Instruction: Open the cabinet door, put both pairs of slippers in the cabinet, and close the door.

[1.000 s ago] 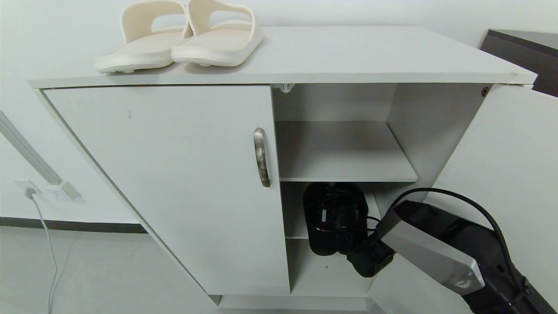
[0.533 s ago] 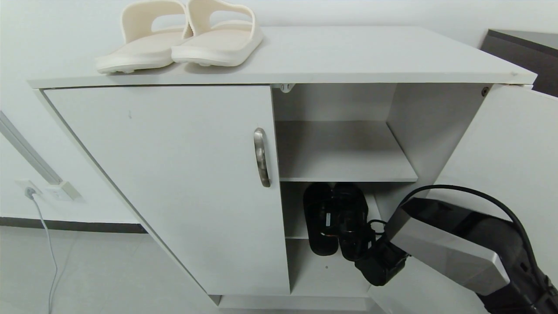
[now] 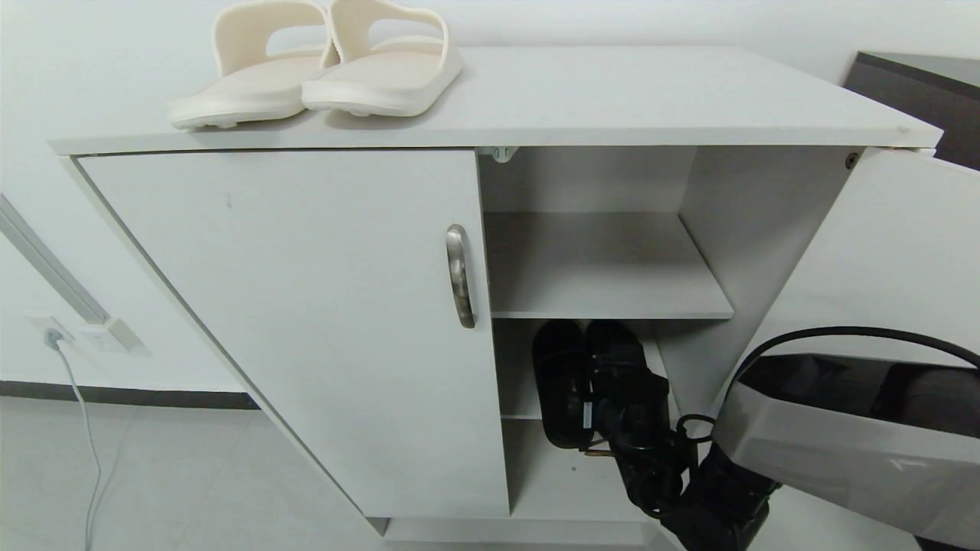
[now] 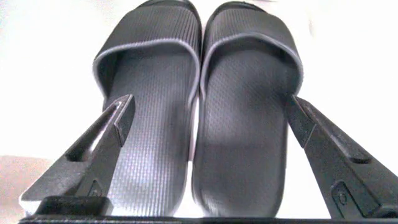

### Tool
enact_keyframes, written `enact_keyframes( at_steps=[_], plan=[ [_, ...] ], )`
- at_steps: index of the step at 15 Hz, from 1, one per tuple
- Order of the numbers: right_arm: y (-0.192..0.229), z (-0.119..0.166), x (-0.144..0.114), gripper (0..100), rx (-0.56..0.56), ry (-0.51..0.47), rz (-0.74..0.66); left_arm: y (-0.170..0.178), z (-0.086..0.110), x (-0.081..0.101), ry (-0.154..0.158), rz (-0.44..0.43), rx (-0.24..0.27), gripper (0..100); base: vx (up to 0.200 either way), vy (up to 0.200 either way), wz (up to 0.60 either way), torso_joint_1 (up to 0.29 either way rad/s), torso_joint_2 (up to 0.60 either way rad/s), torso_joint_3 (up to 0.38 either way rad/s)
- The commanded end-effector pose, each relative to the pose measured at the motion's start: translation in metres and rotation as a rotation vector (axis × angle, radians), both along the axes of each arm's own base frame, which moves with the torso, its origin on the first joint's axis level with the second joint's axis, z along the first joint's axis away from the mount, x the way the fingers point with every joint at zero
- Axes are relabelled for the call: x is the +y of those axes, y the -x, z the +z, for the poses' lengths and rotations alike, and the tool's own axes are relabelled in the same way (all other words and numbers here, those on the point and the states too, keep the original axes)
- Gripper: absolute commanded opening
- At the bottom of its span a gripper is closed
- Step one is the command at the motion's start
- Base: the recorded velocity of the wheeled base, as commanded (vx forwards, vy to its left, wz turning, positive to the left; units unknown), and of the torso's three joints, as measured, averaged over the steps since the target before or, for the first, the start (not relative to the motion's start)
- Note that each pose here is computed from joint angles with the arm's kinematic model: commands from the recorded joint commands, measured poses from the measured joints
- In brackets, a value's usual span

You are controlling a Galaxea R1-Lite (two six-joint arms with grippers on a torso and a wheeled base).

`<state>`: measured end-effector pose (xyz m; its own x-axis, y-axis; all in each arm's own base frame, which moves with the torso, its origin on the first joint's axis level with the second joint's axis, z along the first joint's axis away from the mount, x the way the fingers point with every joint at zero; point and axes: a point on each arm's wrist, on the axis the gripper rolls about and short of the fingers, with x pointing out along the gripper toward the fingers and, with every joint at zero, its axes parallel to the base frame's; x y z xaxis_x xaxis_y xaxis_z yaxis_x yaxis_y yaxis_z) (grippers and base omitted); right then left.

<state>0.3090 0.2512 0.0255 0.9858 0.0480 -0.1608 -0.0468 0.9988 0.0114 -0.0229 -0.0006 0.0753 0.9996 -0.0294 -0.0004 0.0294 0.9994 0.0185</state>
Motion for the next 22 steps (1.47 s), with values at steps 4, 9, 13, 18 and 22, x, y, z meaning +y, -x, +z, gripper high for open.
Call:
enact_keyframes(
  at_steps=[4, 9, 13, 18, 22],
  plan=[
    [0.042, 0.01, -0.008, 100, 0.003, -0.008, 0.058, 0.0, 0.0, 0.0, 0.0, 0.0, 0.001, 0, 0.0, 0.0, 0.0, 0.0, 0.0, 0.0],
    [0.042, 0.007, -0.008, 100, 0.009, -0.008, 0.057, 0.0, 0.0, 0.0, 0.0, 0.0, 0.001, 0, 0.0, 0.0, 0.0, 0.0, 0.0, 0.0],
    [0.042, 0.007, -0.008, 100, 0.006, -0.011, 0.057, 0.0, 0.0, 0.0, 0.0, 0.0, 0.001, 0, -0.15, 0.0, 0.0, 0.005, 0.0, 0.002],
    [0.041, 0.007, -0.008, 100, 0.007, -0.015, 0.056, 0.0, 0.0, 0.0, 0.002, 0.0, 0.001, 0, -0.2, 0.0, 0.0, 0.0, 0.0, 0.004],
    [0.041, 0.004, -0.007, 100, 0.011, -0.012, 0.056, 0.0, 0.0, 0.0, 0.003, 0.0, 0.001, 0, 0.0, 0.0, 0.0, 0.0, 0.0, 0.0]
  ],
)
